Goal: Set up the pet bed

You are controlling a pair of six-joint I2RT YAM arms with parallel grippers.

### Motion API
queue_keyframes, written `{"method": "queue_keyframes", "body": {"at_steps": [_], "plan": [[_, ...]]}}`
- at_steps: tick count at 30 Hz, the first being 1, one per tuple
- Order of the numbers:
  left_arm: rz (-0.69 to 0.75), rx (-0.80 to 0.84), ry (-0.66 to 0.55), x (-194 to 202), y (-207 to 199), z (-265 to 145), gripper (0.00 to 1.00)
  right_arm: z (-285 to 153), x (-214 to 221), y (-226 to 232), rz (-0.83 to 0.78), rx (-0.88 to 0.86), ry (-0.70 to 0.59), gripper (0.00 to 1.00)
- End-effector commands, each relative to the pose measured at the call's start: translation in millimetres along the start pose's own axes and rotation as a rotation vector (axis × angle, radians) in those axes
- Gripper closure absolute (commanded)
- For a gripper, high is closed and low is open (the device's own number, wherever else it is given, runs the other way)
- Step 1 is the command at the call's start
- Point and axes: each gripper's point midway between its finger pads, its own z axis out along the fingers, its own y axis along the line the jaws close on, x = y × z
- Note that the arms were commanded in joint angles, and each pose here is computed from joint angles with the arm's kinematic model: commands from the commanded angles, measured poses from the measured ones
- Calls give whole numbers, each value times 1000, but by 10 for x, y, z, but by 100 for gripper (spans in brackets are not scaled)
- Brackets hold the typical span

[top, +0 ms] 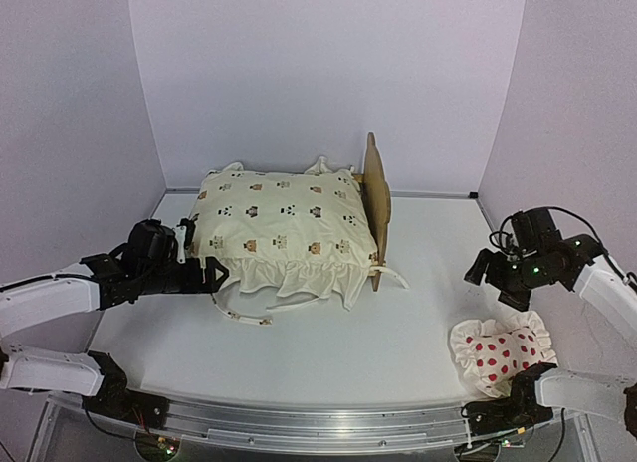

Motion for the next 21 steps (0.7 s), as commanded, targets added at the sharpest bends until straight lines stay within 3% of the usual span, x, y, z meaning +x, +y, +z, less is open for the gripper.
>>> {"method": "queue_keyframes", "body": {"at_steps": [1,11,19,21], "plan": [[-3,38,-13,-37,-58,-112,0,-11,232,-393,76,180,69,2],[4,75,-67,-97,-97,-262,1,143,629,-1016,249,413,80,2],[15,126,-64,-64,-172,-288,1,586,962,-1120,276,425,186,2],[17,130,-64,-73,-182,-292,1,642,967,-1059,256,402,203,7]]}}
